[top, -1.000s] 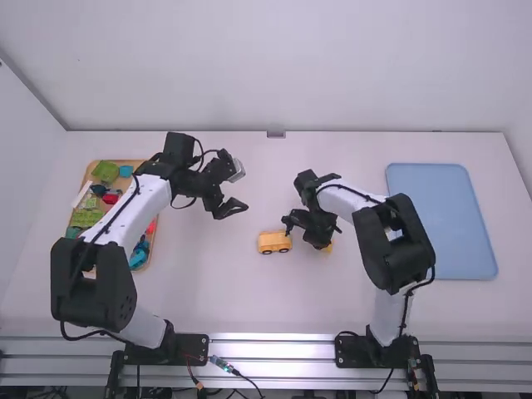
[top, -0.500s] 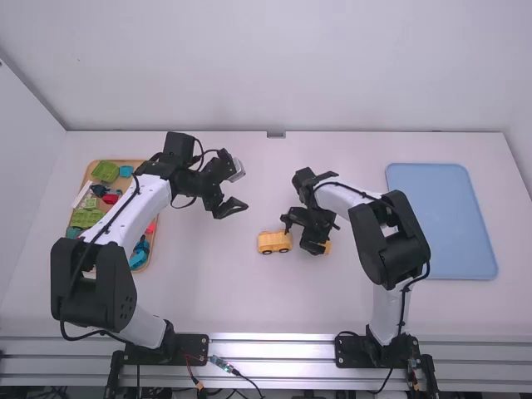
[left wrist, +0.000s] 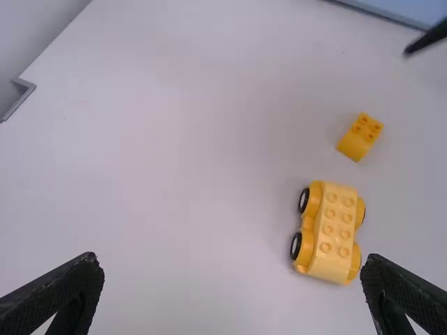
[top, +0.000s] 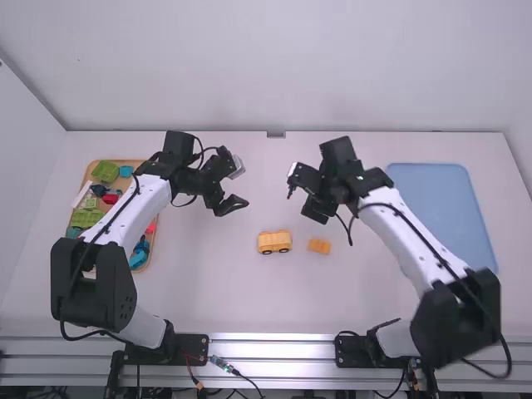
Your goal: Assemble lego blocks to make yellow taxi
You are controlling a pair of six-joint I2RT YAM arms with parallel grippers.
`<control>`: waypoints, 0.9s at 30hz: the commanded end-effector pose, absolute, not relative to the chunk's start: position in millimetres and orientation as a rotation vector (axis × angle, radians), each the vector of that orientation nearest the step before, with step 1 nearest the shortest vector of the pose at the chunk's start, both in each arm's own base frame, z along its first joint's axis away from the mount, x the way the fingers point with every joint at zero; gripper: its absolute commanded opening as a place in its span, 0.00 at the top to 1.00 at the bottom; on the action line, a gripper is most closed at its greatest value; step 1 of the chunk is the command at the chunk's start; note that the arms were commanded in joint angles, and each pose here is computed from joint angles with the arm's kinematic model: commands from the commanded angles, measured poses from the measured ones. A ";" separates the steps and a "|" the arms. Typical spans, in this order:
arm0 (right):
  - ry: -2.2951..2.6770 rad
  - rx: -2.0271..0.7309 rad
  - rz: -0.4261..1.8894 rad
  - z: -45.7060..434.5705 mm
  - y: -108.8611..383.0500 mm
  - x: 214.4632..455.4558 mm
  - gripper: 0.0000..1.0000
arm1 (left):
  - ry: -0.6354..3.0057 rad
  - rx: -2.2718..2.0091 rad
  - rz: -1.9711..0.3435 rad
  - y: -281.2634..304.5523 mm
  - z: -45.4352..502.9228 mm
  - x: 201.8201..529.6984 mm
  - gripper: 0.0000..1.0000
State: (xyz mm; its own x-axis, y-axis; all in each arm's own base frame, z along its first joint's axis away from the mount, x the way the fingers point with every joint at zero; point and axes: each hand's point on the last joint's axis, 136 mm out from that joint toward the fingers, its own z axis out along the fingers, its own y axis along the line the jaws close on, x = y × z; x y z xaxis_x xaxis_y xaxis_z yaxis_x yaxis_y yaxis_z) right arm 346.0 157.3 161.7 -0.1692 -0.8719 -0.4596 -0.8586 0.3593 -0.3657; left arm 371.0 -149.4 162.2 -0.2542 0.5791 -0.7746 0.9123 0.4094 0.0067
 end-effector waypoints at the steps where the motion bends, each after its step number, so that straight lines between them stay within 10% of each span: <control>1: 1.976 -1.542 0.138 134.4 159.5 311.7 0.01 | 1.824 1.353 -0.610 -157.7 174.5 360.8 0.01; 27: 1.604 -1.434 0.571 25.0 132.1 256.9 0.01 | 1.403 1.405 -0.842 -231.8 88.4 303.5 0.01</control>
